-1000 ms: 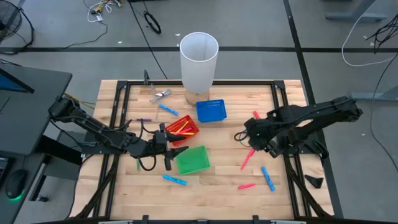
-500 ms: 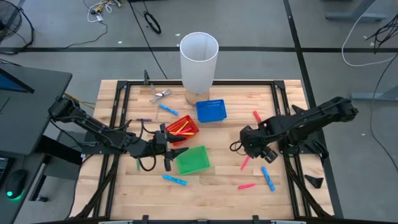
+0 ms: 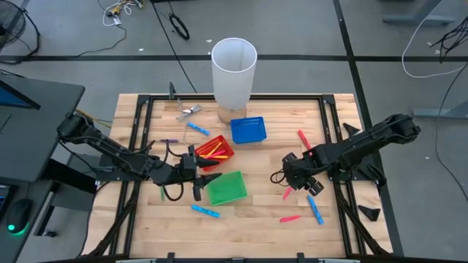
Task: Pick & Place Markers
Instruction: Put the pink marker into the red bin
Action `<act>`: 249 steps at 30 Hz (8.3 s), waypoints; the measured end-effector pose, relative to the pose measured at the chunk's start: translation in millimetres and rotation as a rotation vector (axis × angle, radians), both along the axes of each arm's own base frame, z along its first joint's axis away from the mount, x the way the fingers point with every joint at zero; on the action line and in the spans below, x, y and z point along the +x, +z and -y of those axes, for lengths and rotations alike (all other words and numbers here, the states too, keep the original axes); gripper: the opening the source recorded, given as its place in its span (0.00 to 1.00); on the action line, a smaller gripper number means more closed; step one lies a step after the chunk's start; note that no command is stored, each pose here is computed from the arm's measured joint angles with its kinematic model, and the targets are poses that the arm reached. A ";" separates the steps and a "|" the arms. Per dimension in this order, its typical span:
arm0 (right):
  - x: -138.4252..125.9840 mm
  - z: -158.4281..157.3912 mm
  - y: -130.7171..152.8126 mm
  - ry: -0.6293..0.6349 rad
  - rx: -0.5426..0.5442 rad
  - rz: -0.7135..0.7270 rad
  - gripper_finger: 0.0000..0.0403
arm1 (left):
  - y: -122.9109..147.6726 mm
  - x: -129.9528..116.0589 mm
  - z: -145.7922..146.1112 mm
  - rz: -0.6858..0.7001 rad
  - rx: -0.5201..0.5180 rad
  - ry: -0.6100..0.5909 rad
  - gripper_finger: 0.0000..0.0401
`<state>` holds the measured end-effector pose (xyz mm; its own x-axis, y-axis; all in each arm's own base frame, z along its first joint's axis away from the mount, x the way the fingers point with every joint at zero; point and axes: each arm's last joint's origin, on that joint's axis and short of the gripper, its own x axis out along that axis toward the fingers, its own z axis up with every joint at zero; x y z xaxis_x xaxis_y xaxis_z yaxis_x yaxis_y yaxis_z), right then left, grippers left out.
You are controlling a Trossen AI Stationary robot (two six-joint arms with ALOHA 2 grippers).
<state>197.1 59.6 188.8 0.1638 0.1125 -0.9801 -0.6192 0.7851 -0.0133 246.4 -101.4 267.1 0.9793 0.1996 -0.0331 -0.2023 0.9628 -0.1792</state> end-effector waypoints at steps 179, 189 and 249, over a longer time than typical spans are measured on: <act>97.3 -8.4 161.1 -0.470 0.523 1.123 0.26 | 81.5 62.8 -33.0 0.100 0.155 -0.146 0.08; 48.4 2.4 189.3 -0.485 0.540 1.104 0.31 | 57.2 65.8 -54.8 -0.145 0.099 -0.089 0.08; 26.3 7.7 198.1 -0.273 0.322 1.167 0.31 | -46.7 107.9 -167.0 -1.294 -0.386 0.134 0.09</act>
<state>223.4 51.9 387.0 0.9752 0.1460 -0.1666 -0.1823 0.9562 -0.2291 354.4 65.6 220.4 0.1781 0.0589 -0.9822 -0.5170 0.8550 -0.0425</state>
